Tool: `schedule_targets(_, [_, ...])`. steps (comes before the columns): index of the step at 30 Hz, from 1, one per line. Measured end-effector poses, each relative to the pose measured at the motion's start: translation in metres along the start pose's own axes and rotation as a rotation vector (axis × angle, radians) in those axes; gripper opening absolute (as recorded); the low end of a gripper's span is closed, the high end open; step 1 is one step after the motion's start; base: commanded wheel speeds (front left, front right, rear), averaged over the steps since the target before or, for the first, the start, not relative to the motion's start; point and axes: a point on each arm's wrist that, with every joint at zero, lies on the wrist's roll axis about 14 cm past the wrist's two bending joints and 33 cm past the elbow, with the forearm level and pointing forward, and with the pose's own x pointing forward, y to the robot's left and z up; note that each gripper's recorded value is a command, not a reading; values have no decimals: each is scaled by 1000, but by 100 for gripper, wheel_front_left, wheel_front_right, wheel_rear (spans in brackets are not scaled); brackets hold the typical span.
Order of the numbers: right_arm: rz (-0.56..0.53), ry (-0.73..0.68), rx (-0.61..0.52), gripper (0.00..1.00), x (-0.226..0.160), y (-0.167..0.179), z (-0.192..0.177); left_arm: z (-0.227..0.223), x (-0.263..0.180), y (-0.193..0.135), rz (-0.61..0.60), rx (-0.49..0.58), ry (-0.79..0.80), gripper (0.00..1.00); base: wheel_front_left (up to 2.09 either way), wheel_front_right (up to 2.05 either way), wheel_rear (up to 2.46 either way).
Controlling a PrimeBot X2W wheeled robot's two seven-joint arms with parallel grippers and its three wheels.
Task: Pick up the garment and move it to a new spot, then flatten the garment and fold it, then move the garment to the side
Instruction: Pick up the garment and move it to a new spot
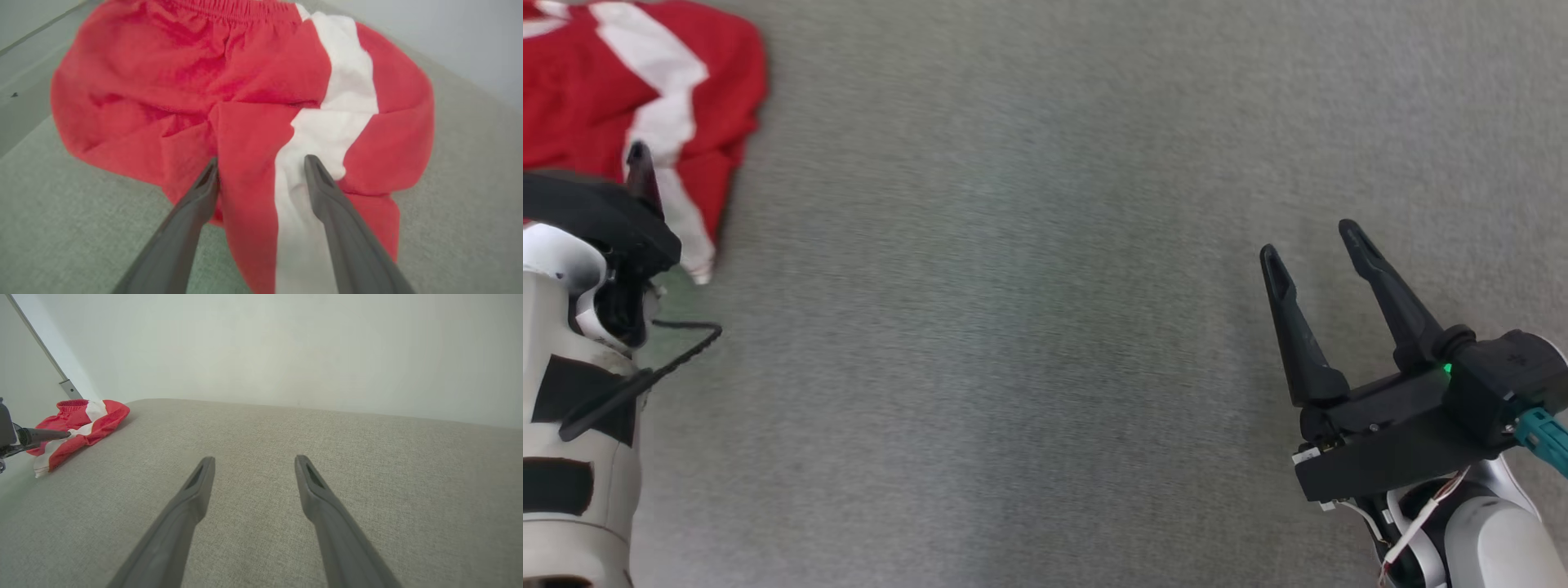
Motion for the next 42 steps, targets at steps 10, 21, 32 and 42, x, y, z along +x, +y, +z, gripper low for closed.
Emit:
schedule_targets(10, [-85, 51, 12, 100, -12, -26, -23, -59, 29, -11, 45, 23, 266, 0, 0, 0, 0])
schedule_targets(21, [-80, -36, 69, 100, -24, -9, 0, -6, 1, -10, -14, 81, 220, 0, 0, 0, 0])
schedule_targets(32, [-127, -180, 99, 100, -63, 0, 43, 131, -82, -119, -321, 148, -82, 0, 0, 0, 0])
schedule_targets(42, [-228, -277, 96, 100, -118, -12, 71, 165, -212, -251, -709, 291, -311, 0, 0, 0, 0])
